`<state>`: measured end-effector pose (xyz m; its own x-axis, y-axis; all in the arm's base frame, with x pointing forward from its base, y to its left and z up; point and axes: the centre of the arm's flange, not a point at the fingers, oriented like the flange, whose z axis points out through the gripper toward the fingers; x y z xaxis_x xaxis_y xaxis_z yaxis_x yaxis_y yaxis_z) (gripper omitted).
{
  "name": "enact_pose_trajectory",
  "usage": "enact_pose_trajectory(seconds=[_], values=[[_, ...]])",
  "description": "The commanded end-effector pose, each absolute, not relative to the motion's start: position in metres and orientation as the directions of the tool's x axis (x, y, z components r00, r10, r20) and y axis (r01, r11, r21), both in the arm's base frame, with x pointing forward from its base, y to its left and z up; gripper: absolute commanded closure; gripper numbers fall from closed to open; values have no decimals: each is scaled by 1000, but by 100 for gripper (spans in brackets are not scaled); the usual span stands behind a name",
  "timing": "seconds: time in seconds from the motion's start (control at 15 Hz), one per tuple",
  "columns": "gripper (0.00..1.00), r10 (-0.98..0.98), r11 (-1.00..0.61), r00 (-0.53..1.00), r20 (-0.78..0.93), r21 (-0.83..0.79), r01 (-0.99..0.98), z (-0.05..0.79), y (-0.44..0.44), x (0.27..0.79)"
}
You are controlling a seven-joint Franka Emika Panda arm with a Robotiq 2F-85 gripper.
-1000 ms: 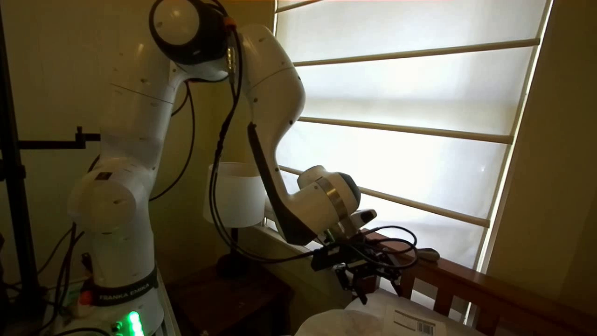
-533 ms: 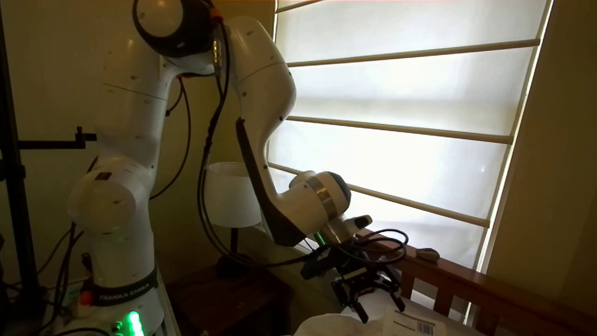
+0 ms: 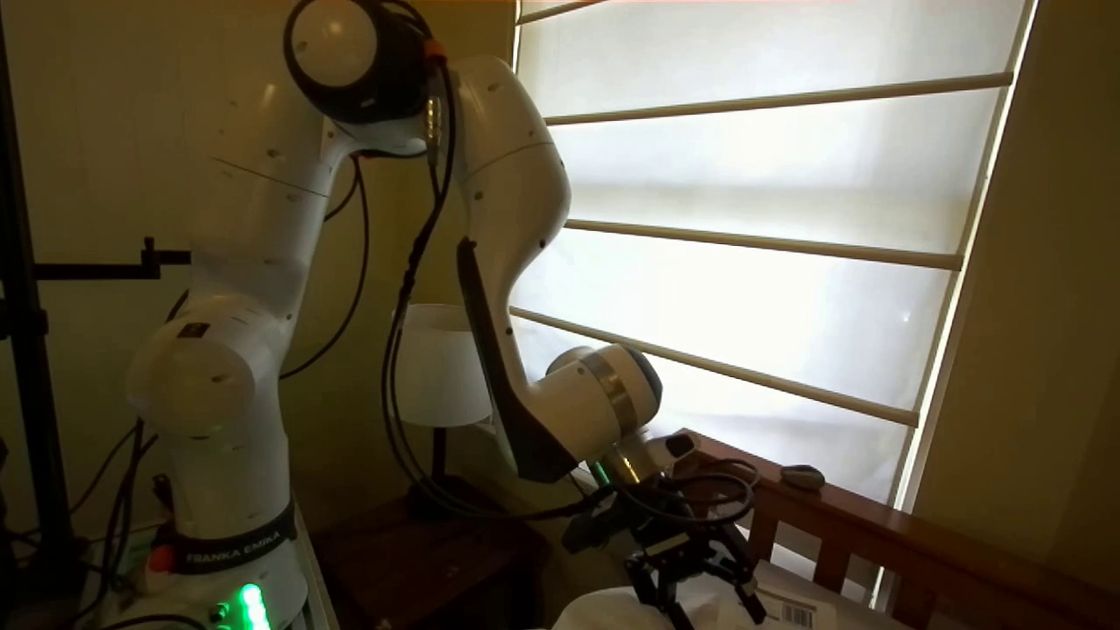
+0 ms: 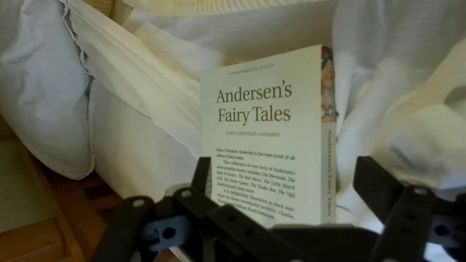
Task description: Pick up the book from the bed and place it on the nightstand
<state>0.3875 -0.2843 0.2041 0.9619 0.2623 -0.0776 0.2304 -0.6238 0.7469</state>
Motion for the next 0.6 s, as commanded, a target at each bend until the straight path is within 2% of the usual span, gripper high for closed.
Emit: enact_pose_trajectory(seconds=[0.0,0.53], values=[[0,253,-611,963,-91,757,232,181,-295,397],[0,185,-632,983,-11,765,128,167,-303,420]])
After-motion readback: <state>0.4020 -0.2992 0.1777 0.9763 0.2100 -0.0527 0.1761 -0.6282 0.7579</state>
